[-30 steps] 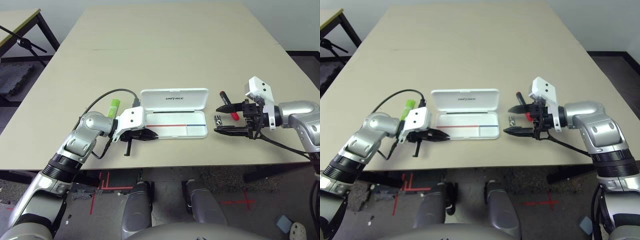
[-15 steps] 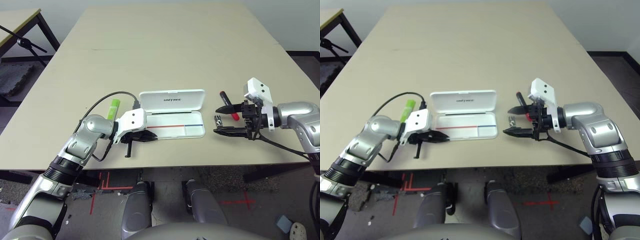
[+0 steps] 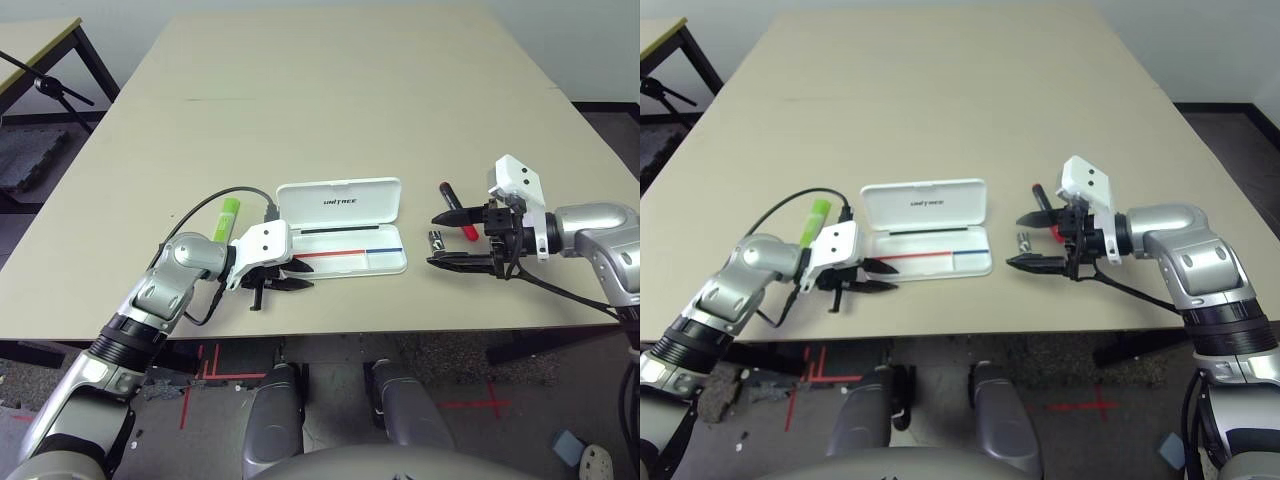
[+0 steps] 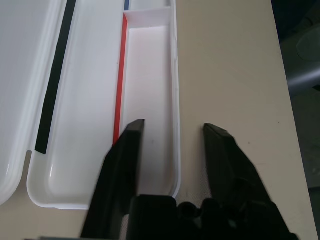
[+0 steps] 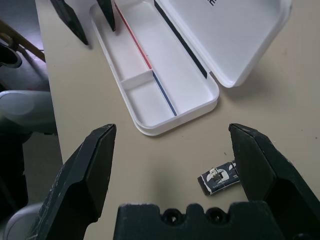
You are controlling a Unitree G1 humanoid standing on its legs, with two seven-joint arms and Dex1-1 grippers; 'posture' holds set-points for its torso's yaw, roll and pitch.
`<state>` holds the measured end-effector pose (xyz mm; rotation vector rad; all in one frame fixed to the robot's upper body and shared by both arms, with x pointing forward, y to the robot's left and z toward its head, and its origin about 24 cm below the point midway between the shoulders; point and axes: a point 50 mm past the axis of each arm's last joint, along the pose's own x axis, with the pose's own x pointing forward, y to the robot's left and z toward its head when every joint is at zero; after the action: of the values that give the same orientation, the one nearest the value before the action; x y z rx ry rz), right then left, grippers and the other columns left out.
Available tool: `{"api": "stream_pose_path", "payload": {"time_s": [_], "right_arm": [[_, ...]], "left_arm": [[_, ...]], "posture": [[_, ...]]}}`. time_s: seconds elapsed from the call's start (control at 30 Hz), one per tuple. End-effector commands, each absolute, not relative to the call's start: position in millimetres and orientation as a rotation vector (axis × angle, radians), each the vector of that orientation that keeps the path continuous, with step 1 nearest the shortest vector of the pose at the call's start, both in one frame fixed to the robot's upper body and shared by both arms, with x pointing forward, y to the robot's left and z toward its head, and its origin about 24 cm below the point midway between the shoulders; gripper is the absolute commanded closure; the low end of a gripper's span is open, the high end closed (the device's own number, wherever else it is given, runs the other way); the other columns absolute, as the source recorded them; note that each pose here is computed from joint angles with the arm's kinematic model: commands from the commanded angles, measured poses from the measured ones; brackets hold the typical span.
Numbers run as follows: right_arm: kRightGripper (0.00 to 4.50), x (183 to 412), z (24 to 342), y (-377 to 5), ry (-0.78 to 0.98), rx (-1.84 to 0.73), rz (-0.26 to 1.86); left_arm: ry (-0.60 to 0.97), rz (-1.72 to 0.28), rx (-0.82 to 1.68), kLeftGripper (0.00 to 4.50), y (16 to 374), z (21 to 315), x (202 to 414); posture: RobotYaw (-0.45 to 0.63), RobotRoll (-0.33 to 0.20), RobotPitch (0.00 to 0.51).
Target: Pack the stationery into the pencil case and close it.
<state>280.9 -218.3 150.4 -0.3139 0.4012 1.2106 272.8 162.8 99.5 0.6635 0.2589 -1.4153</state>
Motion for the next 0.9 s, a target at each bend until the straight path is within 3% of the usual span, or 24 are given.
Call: {"api": "stream_pose_path", "payload": {"time_s": [0.03,0.1,0.13,0.37,0.63,0.8,0.9], "right_arm": [[0.0,278,146,-222,0.436,-0.325,1.216],[0.0,279,147,-224,0.438,-0.326,1.212],[0.0,279,148,-226,0.438,-0.326,1.211],[0.0,277,150,-229,0.428,-0.303,1.21],[0.0,282,165,-225,0.284,-0.248,1.165],[0.0,298,178,-230,0.161,-0.218,0.968],[0.0,315,183,-240,0.142,-0.181,0.743]], "left_arm": [[0.223,-1.422,0.675,0.9,162,113,270],[0.201,-1.454,0.673,0.09,163,125,262],[0.192,-1.467,0.674,0.03,164,130,258],[0.111,-1.45,0.653,0.03,167,165,247],[0.105,-1.425,0.651,0.03,167,170,250],[0.096,-1.425,0.642,0.03,164,171,253],[0.096,-1.425,0.637,0.03,163,171,254]], "posture": [[-0.08,0.0,0.126],[-0.08,0.0,0.127],[-0.07,0.0,0.127],[-0.07,0.0,0.127],[-0.08,0.0,0.128],[-0.1,0.0,0.129],[-0.11,0.0,0.128]]}}
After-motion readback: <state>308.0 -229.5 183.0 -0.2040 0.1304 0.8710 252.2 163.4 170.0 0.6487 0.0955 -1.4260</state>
